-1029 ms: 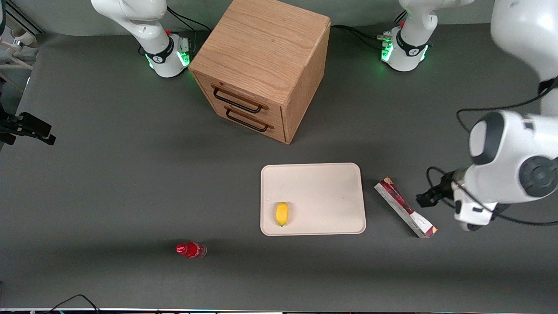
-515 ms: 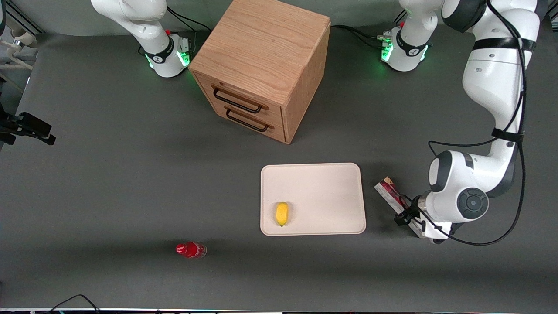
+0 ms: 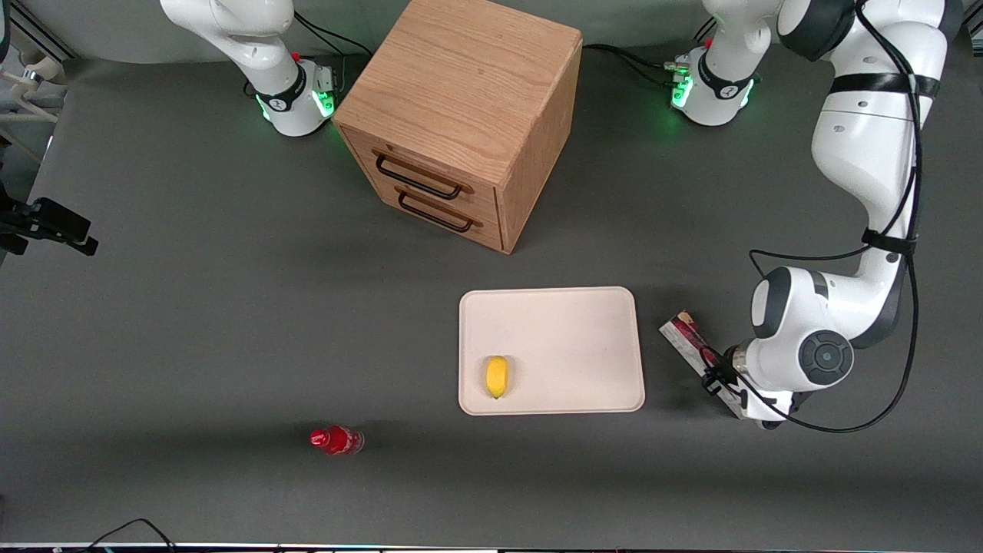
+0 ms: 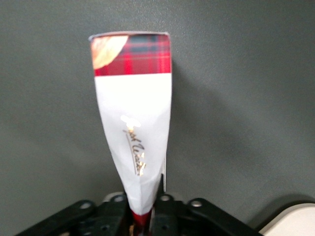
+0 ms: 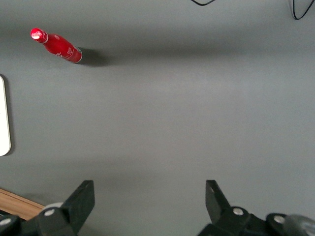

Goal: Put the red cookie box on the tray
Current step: 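Close the left gripper on the cookie box and lift it, then carry the cookie box over the white tray and lower it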

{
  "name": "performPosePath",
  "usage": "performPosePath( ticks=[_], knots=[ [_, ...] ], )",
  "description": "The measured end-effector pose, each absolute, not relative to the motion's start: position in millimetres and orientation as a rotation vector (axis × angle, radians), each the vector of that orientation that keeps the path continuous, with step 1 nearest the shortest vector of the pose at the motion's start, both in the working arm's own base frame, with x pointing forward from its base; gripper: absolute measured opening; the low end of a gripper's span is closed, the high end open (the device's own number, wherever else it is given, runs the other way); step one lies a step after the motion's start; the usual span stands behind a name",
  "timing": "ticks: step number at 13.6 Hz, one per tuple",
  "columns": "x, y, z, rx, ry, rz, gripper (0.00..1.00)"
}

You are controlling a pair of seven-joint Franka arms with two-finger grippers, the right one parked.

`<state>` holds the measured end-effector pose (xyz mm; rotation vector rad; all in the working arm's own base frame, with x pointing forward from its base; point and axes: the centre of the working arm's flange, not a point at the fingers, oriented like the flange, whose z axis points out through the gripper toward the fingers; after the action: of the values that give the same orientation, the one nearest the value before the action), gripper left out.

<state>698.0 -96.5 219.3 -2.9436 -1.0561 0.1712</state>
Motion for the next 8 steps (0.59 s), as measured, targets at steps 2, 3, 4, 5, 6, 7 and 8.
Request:
performPosePath(
  ticks=[2, 3, 4, 5, 6, 7, 8],
  knots=[
    [700.7, -94.9, 226.4, -2.944, -1.054, 0.161, 0.05],
    [703.7, -93.3, 236.9, -2.941, -1.048, 0.163, 0.05],
    [707.8, -91.8, 255.1, -2.938, -1.039, 0.166, 0.05],
    [711.8, -92.3, 277.4, -2.941, -1.024, 0.164, 0.05],
    [714.6, -97.7, 302.5, -2.955, -1.005, 0.155, 0.05],
    [714.8, -108.0, 326.2, -2.975, -0.982, 0.148, 0.05],
    [711.8, -122.0, 346.7, -2.996, -0.952, 0.147, 0.05]
  ],
)
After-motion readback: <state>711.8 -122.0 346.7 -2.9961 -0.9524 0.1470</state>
